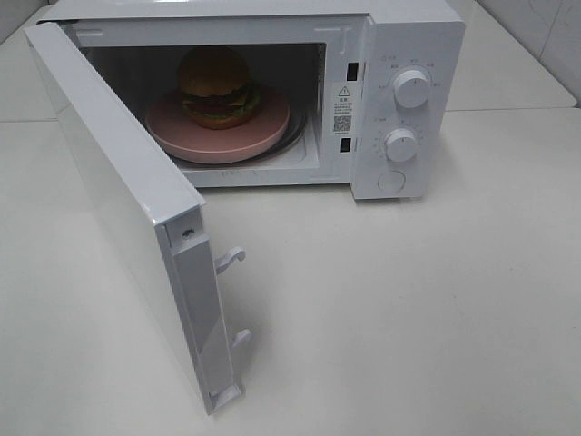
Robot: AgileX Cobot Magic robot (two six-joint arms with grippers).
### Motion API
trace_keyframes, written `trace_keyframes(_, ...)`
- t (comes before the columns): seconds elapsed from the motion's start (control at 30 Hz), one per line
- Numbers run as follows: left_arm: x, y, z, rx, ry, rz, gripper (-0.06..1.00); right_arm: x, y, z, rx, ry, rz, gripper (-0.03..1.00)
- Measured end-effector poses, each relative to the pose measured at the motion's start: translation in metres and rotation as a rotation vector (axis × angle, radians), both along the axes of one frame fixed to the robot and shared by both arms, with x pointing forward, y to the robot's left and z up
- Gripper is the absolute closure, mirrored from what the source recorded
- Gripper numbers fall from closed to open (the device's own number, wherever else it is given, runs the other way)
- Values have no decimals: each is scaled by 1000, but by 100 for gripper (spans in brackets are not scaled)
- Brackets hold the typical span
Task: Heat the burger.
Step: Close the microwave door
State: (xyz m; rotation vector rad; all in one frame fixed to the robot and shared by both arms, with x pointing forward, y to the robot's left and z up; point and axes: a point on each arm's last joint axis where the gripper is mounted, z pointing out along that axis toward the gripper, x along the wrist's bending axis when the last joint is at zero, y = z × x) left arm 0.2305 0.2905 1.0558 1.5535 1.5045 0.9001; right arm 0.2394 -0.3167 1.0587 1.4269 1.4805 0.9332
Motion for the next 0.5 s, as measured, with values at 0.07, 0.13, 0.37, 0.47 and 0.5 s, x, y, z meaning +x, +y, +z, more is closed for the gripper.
trace_keyframes(0.07, 0, 0, 0, 0, 0, 0, -4, 0, 0, 0, 0, 0, 0, 21)
trace_keyframes(0.13, 0, 0, 0, 0, 0, 0, -4, 0, 0, 0, 0, 0, 0, 21)
trace_keyframes(0.37, 0, -1, 0, -7, 0, -5, -4, 0, 0, 0, 0, 0, 0, 21)
trace_keyframes(0.47, -1, -1, 2, -9, -7, -6, -4, 0, 0, 0, 0, 0, 0, 21)
trace_keyframes(0.5, -1, -1, 4, -8, -20, -6, -4, 0, 0, 0, 0, 0, 0, 21)
